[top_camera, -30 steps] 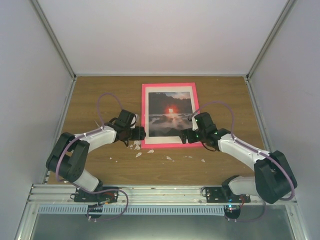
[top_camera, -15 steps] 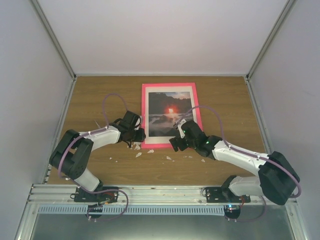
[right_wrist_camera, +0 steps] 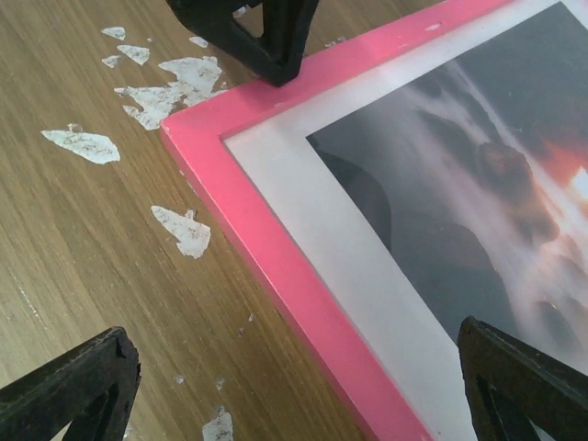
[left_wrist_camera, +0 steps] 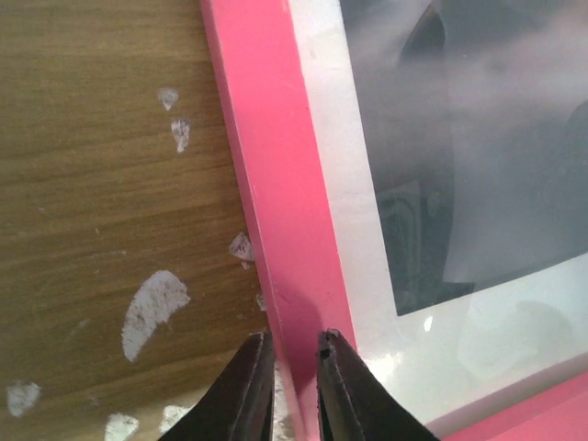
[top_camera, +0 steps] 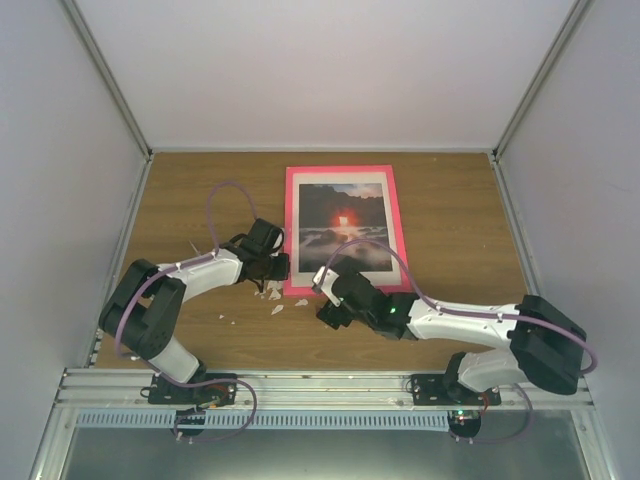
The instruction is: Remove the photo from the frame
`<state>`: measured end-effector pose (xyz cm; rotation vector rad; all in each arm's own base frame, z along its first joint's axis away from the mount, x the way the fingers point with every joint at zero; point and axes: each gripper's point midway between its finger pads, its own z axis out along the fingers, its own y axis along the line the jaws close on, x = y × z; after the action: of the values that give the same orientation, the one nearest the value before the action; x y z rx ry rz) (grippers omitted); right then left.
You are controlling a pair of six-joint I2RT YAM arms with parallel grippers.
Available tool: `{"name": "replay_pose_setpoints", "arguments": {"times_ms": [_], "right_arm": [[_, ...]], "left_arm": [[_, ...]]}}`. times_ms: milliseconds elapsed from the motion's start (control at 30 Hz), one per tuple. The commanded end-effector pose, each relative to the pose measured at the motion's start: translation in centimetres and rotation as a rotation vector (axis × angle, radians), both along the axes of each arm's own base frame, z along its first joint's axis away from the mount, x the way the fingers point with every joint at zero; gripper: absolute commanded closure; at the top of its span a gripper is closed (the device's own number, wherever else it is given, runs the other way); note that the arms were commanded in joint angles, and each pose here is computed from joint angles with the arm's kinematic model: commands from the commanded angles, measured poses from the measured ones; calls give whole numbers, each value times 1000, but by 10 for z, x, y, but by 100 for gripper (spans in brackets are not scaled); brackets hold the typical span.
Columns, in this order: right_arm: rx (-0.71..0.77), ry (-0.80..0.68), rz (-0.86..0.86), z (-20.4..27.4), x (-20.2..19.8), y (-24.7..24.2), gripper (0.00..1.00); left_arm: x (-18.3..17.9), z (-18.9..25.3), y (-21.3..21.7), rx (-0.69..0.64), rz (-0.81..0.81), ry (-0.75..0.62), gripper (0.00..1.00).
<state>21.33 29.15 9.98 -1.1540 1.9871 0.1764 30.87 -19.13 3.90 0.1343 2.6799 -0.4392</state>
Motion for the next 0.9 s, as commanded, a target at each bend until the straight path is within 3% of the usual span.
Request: {"name": "replay_pose_setpoints", "arguments": {"times_ms": [0, 67, 100, 200, 367, 567, 733, 867], "right_arm": [[-50, -85, -7, 0, 6, 1, 6], [-56, -94, -22, 1, 8, -1, 6], [-59, -100, -30, 2, 9, -2, 6], [-63, -107, -45, 4, 10, -6, 5], [-74, -106, -67, 0, 11, -9, 5], [-106, -120, -39, -6, 7, -8, 5], [-137, -139, 30, -13, -5, 1, 5], [-189, -158, 79, -23, -10, 4, 5]], "left_arm": [[9, 9, 0, 28, 3, -36, 69], [8, 6, 0, 47, 5, -30, 49], [8, 5, 1, 58, 8, -30, 45], [9, 4, 0, 69, 5, -29, 39], [12, 0, -6, 96, -5, -29, 39], [13, -12, -7, 156, -6, -17, 46], [14, -11, -9, 161, -7, -17, 68], [16, 2, -11, 154, -11, -35, 76]]}}
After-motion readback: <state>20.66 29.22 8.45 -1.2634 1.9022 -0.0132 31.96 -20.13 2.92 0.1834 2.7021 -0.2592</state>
